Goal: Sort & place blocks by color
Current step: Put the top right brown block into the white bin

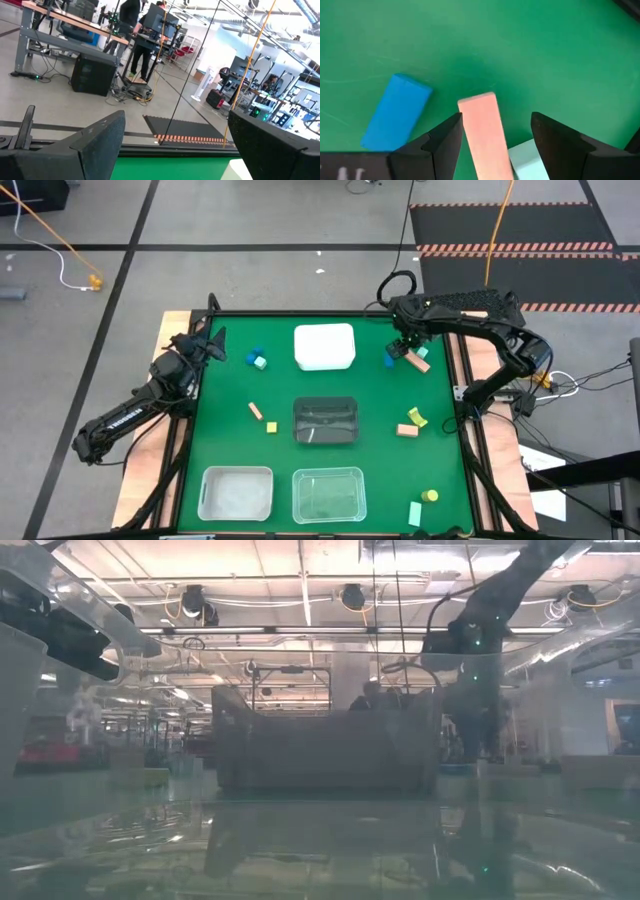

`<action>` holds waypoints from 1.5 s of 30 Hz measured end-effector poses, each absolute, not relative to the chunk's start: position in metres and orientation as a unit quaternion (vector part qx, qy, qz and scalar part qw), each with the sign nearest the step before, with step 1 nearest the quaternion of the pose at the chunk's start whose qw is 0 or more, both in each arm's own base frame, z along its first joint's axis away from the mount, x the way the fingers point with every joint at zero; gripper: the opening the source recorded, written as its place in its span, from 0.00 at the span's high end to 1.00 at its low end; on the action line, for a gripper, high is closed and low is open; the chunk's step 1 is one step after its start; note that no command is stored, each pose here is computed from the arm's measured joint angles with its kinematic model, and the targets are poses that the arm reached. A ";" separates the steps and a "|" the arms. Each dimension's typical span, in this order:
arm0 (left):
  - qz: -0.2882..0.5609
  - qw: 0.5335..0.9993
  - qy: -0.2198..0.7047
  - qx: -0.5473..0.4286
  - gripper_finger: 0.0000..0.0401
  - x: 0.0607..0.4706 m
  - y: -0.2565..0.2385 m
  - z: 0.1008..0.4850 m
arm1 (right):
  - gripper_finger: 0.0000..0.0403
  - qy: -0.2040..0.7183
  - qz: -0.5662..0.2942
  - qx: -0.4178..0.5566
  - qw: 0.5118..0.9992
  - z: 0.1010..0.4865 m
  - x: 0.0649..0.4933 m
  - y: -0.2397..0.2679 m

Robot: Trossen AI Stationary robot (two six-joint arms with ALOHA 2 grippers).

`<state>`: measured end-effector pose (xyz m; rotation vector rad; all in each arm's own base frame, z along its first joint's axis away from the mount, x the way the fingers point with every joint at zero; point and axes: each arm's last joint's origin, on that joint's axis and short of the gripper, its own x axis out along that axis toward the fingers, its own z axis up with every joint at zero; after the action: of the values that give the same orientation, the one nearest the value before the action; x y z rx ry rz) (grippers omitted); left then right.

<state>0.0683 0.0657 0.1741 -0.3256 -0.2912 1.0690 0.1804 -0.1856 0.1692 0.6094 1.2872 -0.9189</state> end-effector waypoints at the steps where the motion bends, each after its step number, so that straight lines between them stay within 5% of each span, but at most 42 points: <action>1: 0.505 0.838 -0.138 -0.154 0.12 0.068 0.066 0.174 | 0.44 0.572 -0.403 0.272 0.660 0.167 0.179 -0.184; 16: 0.505 0.838 -0.138 -0.154 0.12 0.068 0.066 0.174 | 0.45 0.557 -0.407 0.284 0.667 0.131 0.166 -0.170; 26: 0.505 0.838 -0.137 -0.154 0.12 0.068 0.066 0.174 | 0.72 0.550 -0.405 0.284 0.673 0.129 0.166 -0.170; 32: 0.505 0.838 -0.137 -0.154 0.12 0.068 0.066 0.174 | 0.72 0.530 -0.415 0.283 0.684 0.138 0.165 -0.170; 39: 0.505 0.838 -0.137 -0.154 0.12 0.068 0.066 0.174 | 0.72 0.390 -0.462 0.297 0.739 0.183 0.162 -0.167; 45: 0.505 0.838 -0.137 -0.154 0.12 0.068 0.066 0.174 | 0.72 0.159 -0.461 0.268 0.831 0.243 0.164 -0.168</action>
<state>0.0683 0.0658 0.1740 -0.3257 -0.2908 1.0690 0.1636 -0.1677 0.2429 0.5677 0.3366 -0.9777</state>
